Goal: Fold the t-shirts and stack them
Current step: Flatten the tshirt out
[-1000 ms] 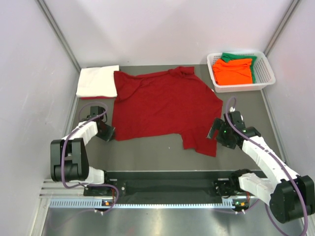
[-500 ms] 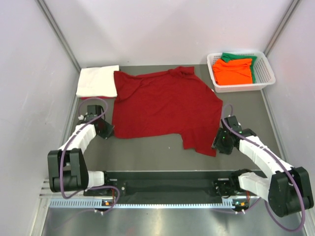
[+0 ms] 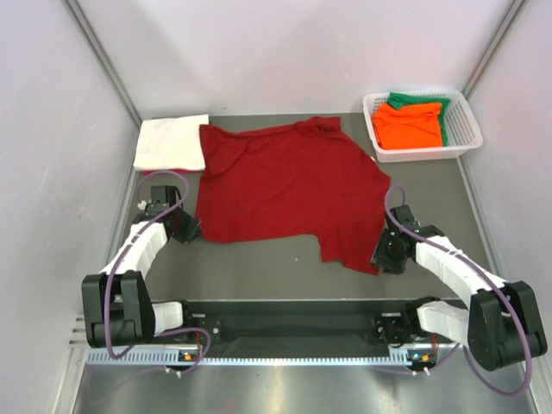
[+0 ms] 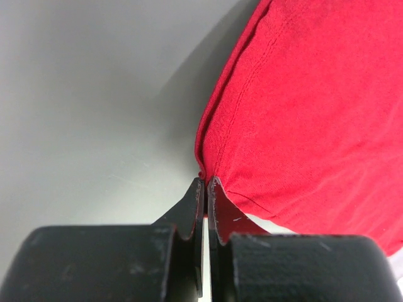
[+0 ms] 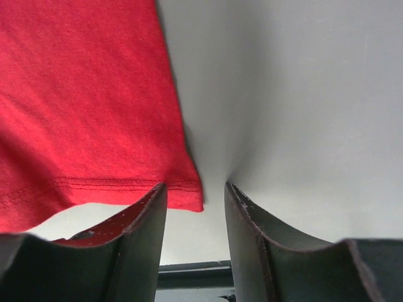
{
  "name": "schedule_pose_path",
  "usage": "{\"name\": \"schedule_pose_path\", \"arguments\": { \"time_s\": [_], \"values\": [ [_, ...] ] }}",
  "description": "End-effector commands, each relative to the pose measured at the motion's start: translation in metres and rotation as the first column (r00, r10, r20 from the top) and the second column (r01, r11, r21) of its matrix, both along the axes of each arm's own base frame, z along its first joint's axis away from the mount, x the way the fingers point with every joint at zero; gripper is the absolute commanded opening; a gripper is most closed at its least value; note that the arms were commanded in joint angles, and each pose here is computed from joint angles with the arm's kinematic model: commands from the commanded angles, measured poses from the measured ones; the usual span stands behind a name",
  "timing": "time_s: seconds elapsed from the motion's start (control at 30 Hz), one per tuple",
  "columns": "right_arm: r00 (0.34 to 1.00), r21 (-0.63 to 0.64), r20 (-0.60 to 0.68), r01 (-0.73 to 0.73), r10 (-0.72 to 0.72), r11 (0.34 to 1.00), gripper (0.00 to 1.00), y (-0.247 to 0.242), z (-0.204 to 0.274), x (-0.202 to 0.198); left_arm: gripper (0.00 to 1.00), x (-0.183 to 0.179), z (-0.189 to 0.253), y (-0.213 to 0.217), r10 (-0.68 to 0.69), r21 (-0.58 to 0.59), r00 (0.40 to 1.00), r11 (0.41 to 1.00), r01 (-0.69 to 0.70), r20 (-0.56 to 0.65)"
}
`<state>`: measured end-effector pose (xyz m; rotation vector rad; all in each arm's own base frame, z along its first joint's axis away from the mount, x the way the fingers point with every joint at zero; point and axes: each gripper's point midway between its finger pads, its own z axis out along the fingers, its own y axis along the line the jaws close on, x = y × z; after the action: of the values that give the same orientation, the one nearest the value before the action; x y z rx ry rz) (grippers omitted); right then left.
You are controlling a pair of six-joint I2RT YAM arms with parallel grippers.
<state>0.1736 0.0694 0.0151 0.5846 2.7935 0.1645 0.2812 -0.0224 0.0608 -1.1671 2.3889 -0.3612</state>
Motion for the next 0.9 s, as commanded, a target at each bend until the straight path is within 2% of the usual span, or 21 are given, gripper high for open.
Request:
{"name": "schedule_pose_path", "arguments": {
  "time_s": [0.0, 0.23, 0.33, 0.37, 0.47, 0.57, 0.67, 0.7, 0.77, 0.8, 0.87],
  "values": [
    [0.999, 0.004, -0.018, 0.028, -0.028, 1.000, 0.41, 0.003, -0.008, 0.000, 0.00, 0.005, 0.012, -0.003, -0.006, -0.012, 0.998, 1.000, 0.007, 0.058],
    [0.999, 0.022, -0.031, 0.042, -0.041, 0.999, 0.34, 0.013, -0.012, 0.005, 0.00, 0.012, 0.026, -0.004, -0.007, -0.019, 0.995, 1.000, 0.009, 0.096],
    [0.999, 0.018, -0.033, 0.043, -0.042, 0.999, 0.25, 0.013, -0.012, 0.008, 0.00, 0.014, 0.031, -0.004, -0.012, -0.016, 0.994, 1.000, 0.013, 0.112],
    [0.998, 0.015, -0.042, 0.043, -0.042, 0.999, 0.14, 0.013, -0.013, 0.007, 0.00, 0.015, 0.033, -0.004, -0.013, -0.015, 0.993, 1.000, 0.015, 0.118],
    [0.999, 0.036, -0.036, 0.036, -0.035, 0.999, 0.00, 0.017, -0.013, 0.009, 0.00, 0.016, 0.040, -0.004, -0.029, -0.008, 0.989, 0.999, 0.031, 0.146],
    [0.999, 0.090, 0.033, 0.003, -0.006, 0.996, 0.00, 0.027, -0.003, 0.021, 0.00, 0.019, 0.052, -0.007, -0.064, 0.003, 0.979, 0.998, 0.064, 0.192],
    [0.983, 0.095, 0.183, -0.041, 0.023, 0.995, 0.00, 0.029, 0.033, 0.045, 0.00, 0.025, 0.070, -0.008, -0.127, 0.037, 0.958, 0.992, 0.121, 0.258],
    [0.952, 0.114, 0.306, -0.061, 0.023, 0.992, 0.00, 0.033, 0.067, 0.064, 0.00, 0.030, 0.082, -0.009, -0.146, 0.050, 0.946, 0.989, 0.138, 0.289],
    [0.888, 0.080, 0.459, -0.064, 0.020, 0.995, 0.00, 0.025, 0.109, 0.088, 0.00, 0.040, 0.110, -0.011, -0.172, 0.068, 0.913, 0.985, 0.158, 0.371],
    [0.826, 0.090, 0.563, -0.082, 0.017, 0.993, 0.00, 0.026, 0.152, 0.102, 0.00, 0.043, 0.121, -0.013, -0.186, 0.071, 0.897, 0.982, 0.172, 0.401],
    [0.753, 0.029, 0.657, -0.080, 0.041, 0.996, 0.00, 0.016, 0.196, 0.115, 0.00, 0.055, 0.162, -0.017, -0.205, 0.087, 0.836, 0.979, 0.187, 0.509]
  ]
}}
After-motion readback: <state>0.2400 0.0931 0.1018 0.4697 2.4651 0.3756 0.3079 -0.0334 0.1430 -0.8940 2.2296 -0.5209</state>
